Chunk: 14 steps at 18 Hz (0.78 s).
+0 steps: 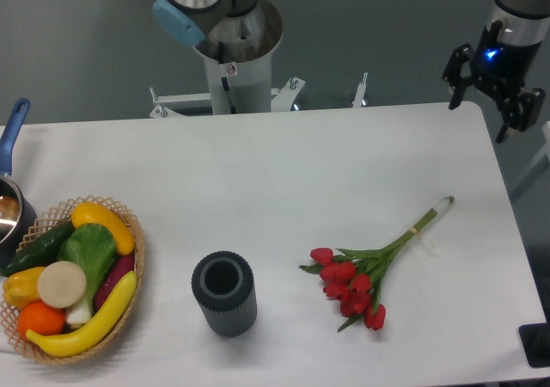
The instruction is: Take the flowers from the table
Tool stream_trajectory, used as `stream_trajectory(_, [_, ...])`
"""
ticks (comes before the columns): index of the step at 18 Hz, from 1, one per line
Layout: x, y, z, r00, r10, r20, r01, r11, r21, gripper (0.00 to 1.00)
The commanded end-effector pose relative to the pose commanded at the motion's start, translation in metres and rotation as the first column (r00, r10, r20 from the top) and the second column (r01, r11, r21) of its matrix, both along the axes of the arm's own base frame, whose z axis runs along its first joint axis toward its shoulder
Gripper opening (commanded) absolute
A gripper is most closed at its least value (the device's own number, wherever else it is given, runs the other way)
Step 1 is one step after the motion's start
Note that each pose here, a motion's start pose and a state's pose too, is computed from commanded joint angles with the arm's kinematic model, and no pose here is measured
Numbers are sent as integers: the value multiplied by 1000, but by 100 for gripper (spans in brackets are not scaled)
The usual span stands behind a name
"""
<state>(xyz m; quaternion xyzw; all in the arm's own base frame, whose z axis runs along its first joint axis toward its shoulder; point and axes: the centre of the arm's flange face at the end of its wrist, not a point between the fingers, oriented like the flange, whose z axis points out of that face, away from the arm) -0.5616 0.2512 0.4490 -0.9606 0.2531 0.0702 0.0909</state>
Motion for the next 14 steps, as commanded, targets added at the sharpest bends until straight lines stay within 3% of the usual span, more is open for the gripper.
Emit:
stream_trajectory(4, [2, 6, 1, 1000, 1, 17, -2, 997, 80, 100])
stream_trajectory(8, [9, 2, -15, 999, 25, 47, -29, 996, 83, 100])
stream_trajectory(10, [12, 3, -30, 999, 34, 18, -35, 995, 90, 100])
stream_trajectory(14, [18, 11, -45, 994, 105, 23, -107, 989, 103, 100])
